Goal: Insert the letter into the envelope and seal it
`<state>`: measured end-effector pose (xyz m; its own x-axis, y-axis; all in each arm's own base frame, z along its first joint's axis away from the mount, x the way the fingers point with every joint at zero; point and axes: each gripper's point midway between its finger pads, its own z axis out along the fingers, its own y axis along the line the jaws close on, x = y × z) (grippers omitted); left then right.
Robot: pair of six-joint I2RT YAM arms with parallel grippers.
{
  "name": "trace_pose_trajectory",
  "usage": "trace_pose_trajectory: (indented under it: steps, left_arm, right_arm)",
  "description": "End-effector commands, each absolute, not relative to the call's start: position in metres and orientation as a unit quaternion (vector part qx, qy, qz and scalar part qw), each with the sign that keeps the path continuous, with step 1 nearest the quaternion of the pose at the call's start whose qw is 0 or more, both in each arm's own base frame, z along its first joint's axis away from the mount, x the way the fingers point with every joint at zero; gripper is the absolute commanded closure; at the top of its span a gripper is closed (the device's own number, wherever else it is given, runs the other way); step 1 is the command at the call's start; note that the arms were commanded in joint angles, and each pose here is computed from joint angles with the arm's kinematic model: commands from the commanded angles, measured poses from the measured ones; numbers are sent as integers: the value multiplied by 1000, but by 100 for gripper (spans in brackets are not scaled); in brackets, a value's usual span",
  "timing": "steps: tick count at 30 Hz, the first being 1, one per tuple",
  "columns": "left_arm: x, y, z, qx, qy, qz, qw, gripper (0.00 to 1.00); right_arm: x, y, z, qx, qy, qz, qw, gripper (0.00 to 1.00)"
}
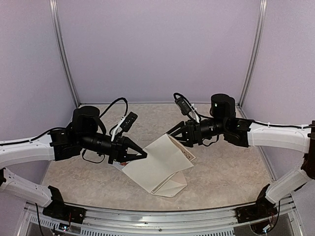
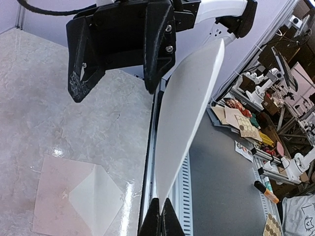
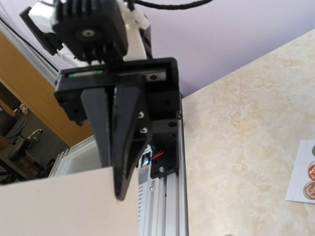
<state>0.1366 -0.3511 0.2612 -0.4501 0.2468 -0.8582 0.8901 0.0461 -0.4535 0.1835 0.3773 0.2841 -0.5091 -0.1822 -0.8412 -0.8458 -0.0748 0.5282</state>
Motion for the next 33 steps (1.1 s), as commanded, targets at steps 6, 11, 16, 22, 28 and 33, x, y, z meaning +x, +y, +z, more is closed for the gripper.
trace_pose_trajectory:
  steps: [6,11,16,22,28,33]
  left_arm:
    - [147,-353,277,428,656,-522,337,100]
    - [149,-354,287,422,648,-528,350,100]
    - [147,-356,289,423,642,-536,348,100]
    - [144,-357,291,427,639,-541,343,100]
    - [144,-356,288,428,643,-537,339,100]
    - [144,-357,287,429,644,-536,337,100]
  right_arm:
    - [154,379,282,-455,590,632,215,34]
    - [134,391,276,-472,583,633,190,30]
    - [121,406,271,-481,568,645,174,32]
    - [117,417,263,-486,562,651,154,40]
    - [115,420,258,-492,565,647,142,48]
    - [113,423,250,-497,571,641,125,59]
